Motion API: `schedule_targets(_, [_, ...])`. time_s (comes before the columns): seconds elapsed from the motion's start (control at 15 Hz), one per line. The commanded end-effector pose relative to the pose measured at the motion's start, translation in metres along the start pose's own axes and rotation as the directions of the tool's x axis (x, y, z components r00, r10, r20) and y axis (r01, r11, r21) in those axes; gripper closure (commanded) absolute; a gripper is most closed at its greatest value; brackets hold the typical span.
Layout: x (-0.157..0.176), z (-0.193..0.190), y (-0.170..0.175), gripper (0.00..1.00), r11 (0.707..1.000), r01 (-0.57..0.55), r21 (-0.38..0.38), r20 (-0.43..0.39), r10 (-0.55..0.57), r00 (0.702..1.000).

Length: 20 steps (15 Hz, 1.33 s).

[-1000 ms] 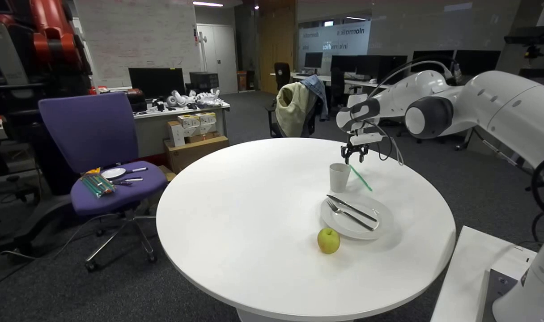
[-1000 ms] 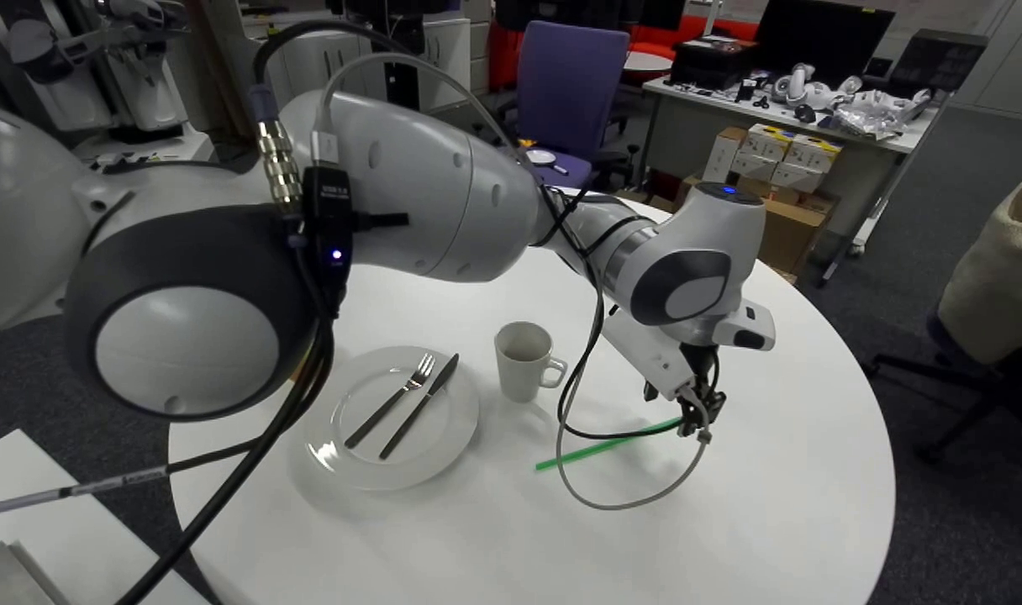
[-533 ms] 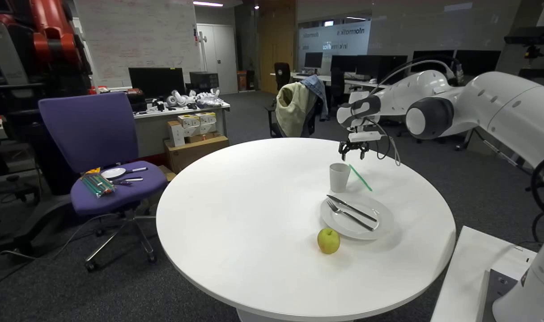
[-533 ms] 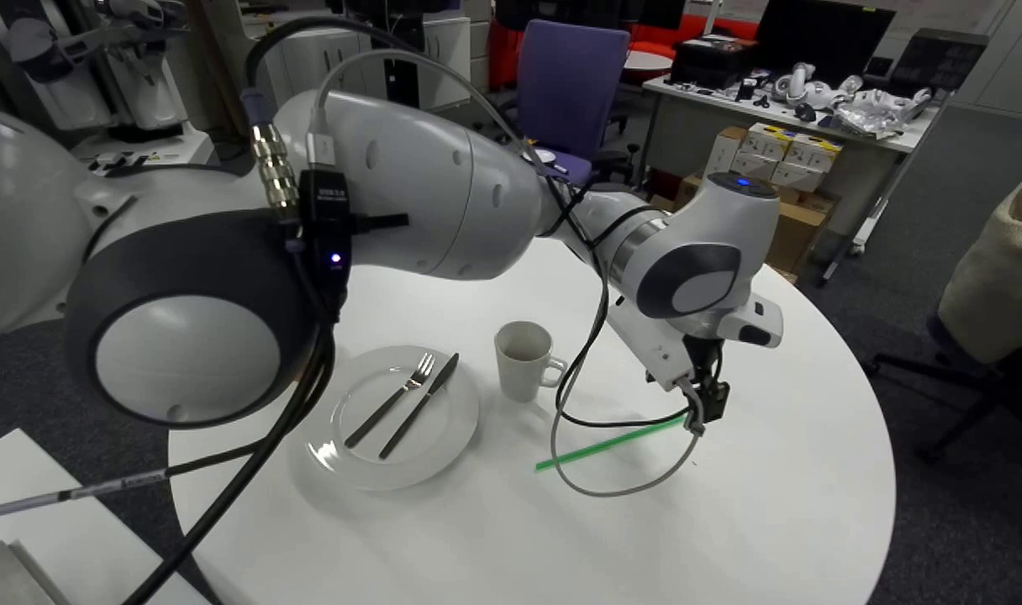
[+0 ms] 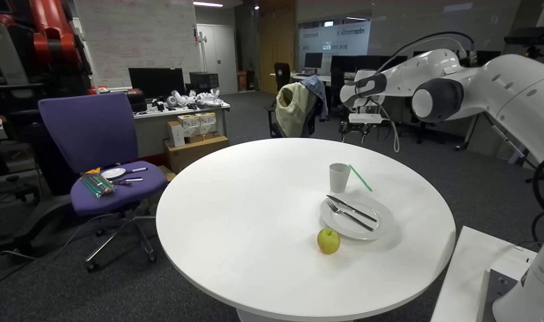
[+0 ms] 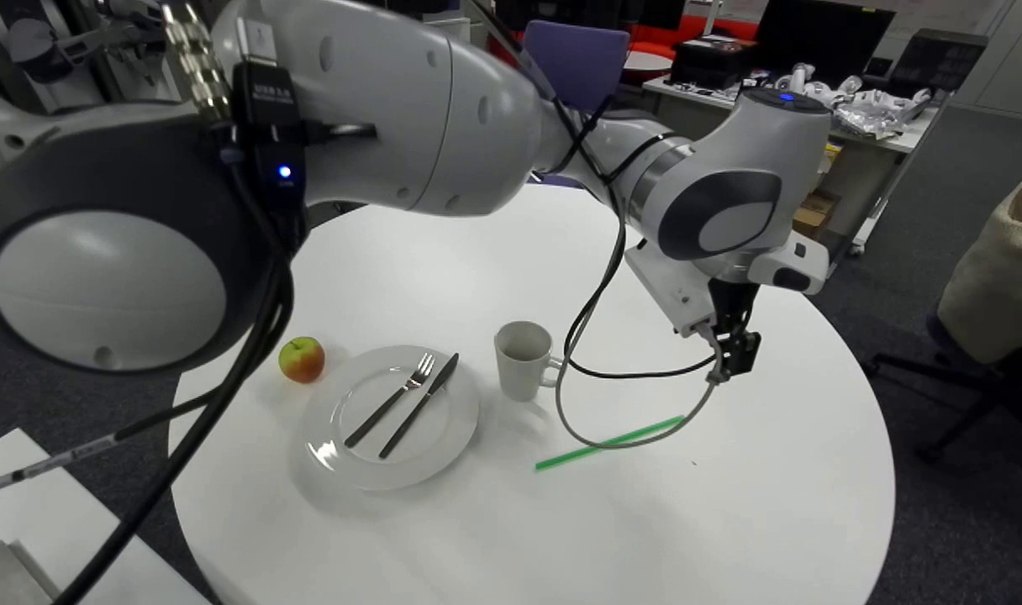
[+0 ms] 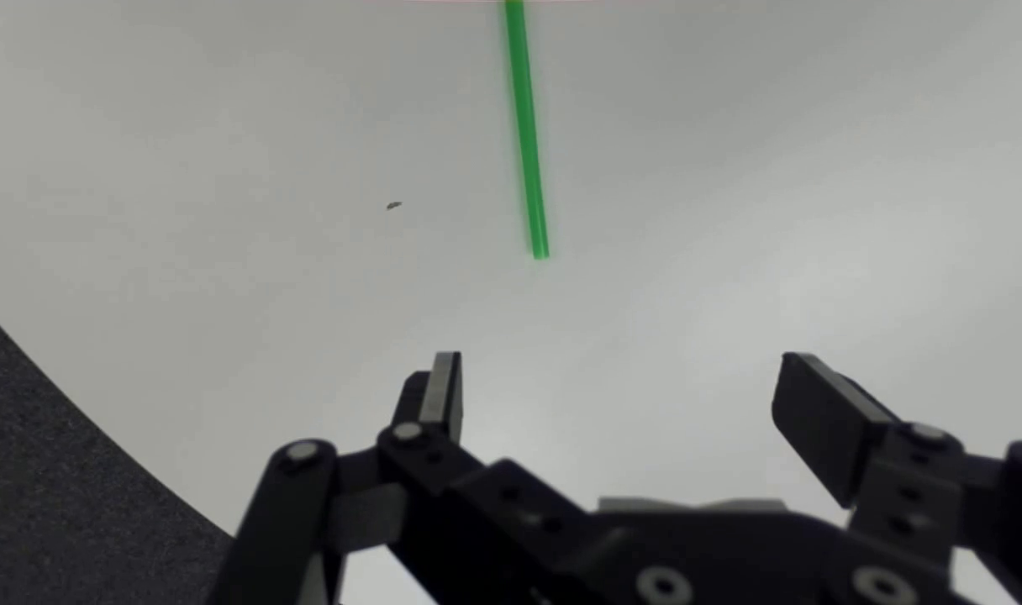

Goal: Remove the green straw from the white mug and put it on the table

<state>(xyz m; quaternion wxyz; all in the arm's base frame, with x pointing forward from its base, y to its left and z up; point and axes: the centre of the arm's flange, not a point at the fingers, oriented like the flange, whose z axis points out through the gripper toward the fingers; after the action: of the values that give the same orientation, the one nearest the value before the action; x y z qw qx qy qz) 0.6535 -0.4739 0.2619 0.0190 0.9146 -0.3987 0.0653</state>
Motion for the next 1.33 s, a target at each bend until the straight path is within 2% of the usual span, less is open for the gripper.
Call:
schedule_targets(0.0, [-0.063, -0.042, 0.008, 0.00, 1.000, 0.020, -0.008, 0.014, -0.020, 1.000])
schedule_targets(0.2, [-0.084, -0.046, 0.001, 0.00, 0.997, 0.081, -0.018, 0.050, -0.080, 0.996])
schedule_targets(0.67, [-0.122, -0.049, -0.026, 0.00, 0.977, 0.204, -0.053, -0.014, -0.205, 0.979])
schedule_targets(0.8, [-0.134, -0.051, -0.036, 0.00, 0.972, 0.229, -0.050, -0.025, -0.230, 0.973])
schedule_targets(1.27, [-0.196, -0.076, -0.059, 0.00, 0.970, 0.242, 0.002, 0.035, -0.242, 0.970])
